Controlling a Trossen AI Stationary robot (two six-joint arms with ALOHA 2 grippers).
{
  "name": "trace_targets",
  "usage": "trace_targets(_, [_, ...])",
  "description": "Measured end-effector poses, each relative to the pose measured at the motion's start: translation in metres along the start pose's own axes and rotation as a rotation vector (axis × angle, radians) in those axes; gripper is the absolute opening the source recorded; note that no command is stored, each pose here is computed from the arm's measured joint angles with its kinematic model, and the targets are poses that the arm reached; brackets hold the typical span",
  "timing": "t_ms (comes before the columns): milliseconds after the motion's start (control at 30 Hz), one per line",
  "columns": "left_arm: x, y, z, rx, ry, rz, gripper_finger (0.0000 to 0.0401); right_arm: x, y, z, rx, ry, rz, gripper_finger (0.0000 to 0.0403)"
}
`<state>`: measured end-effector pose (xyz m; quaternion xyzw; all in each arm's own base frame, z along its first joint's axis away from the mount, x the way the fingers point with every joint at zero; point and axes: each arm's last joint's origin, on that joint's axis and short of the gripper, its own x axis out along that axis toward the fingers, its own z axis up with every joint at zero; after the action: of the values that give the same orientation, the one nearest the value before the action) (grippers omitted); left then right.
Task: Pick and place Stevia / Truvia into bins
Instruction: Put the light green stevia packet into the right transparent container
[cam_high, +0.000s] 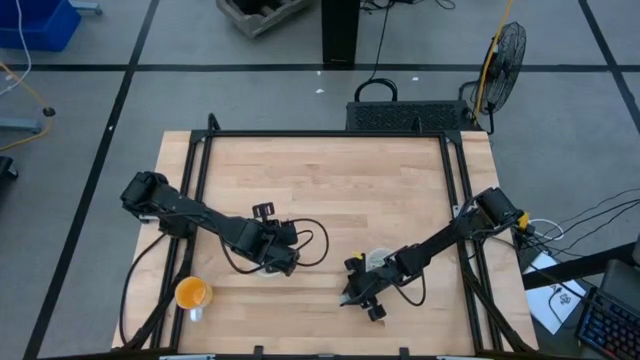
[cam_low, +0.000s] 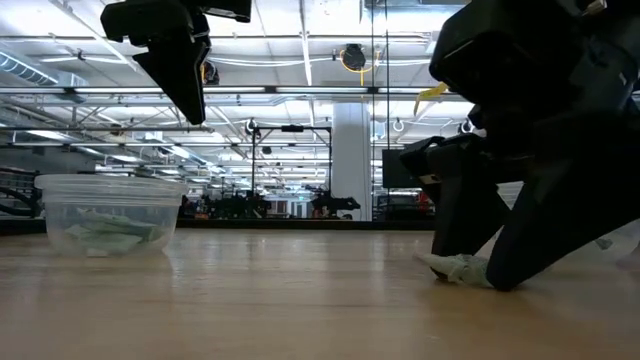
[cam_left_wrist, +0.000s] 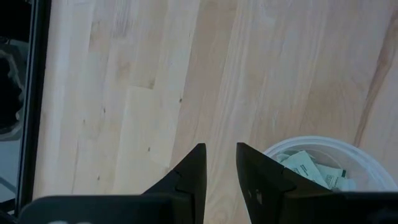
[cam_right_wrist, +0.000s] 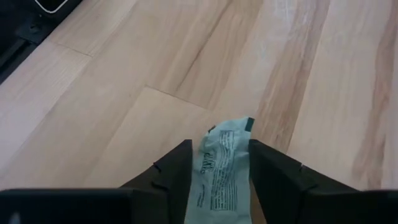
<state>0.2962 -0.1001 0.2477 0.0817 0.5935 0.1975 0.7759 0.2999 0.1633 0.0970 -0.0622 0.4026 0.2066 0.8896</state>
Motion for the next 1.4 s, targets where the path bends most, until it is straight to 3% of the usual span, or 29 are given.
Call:
trace_targets(400, [0.000,0.000,0.000,0.003,0.000,0.001,0.0093,-0.008,0.001,0.007,0.002,-0.041,0.012,0.0105])
trace_targets(567, [0.000,0.000,0.000,0.003,0.000,0.001,0.0093,-0.041,0.003,0.029,-0.022,-0.134,0.014,0.0106])
trace_targets(733, [0.000,0.000,0.000,0.001,-0.001,0.000,0.0093,-0.082,0.000,0.036,-0.021,-0.111,-0.107,0.0105])
trace_targets(867, [0.000,0.000,0.000,-0.002,-0.004,-0.001,0.0093,-0.108,-0.006,0.023,0.061,0.012,-0.271,0.0108])
trace_targets(967, [0.000,-0.001,0.001,-0.004,-0.006,-0.003,0.0093,-0.115,-0.009,0.006,0.164,0.090,-0.326,0.0115])
trace_targets(1167, [0.000,-0.001,0.001,-0.011,-0.011,-0.006,0.0093,-0.112,-0.009,-0.024,0.334,0.173,-0.295,0.0129])
trace_targets(1400, [0.000,-0.001,0.001,-0.010,-0.011,-0.006,0.0093,-0.108,-0.009,-0.036,0.358,0.173,-0.290,0.0143])
